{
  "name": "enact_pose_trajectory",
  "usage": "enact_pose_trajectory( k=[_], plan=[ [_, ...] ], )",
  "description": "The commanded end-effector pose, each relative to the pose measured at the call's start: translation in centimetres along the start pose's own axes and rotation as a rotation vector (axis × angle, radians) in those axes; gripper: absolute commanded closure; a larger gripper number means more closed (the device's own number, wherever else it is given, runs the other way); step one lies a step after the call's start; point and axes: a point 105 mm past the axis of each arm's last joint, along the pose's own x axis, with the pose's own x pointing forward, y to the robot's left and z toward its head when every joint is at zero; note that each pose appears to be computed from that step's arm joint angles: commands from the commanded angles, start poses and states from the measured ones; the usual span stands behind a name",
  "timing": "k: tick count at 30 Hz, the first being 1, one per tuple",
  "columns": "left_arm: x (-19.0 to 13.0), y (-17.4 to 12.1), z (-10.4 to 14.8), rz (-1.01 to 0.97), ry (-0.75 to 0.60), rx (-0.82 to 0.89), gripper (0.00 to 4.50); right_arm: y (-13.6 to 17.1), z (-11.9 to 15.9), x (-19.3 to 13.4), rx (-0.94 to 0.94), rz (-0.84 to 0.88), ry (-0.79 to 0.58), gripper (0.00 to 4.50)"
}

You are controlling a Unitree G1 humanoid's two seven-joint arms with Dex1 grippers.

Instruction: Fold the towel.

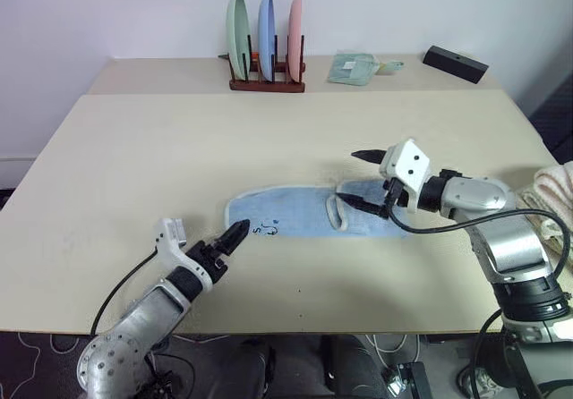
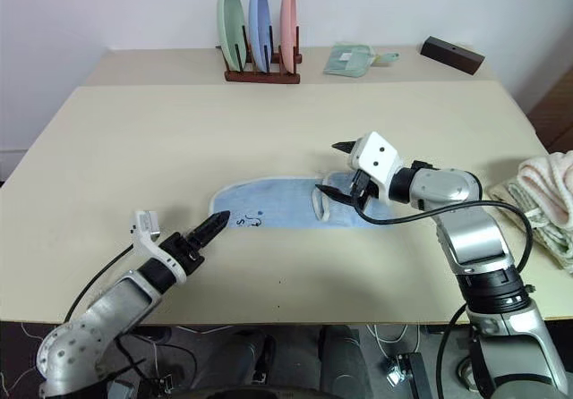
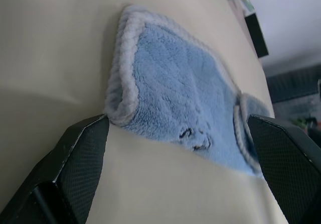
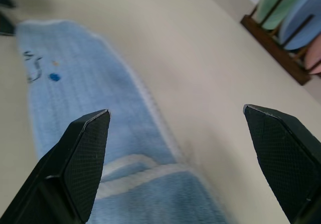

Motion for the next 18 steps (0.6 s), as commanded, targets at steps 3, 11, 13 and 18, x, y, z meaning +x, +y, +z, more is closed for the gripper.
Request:
enact_pose_trajectory(
  k=[3,11,13,18],
  plan=[
    [1.7,1.1,-0.6,0.074,0.059,-0.047,0.25,1.7,1.5,0.5,-0.062,0.049,-0.048,0.12],
    [2.4,1.0,0.2,0.070,0.017,-0.109,3.99,2.9,1.2,0.3,-0.060,0.056,-0.035,0.10],
    [2.3,1.1,0.2,0.072,0.016,-0.105,4.48,3.1,1.1,0.3,-0.056,0.057,-0.032,0.10],
    [1.1,1.1,3.6,0.046,-0.143,-0.070,4.48,3.5,0.7,0.2,-0.061,0.063,-0.019,0.10]
  ],
)
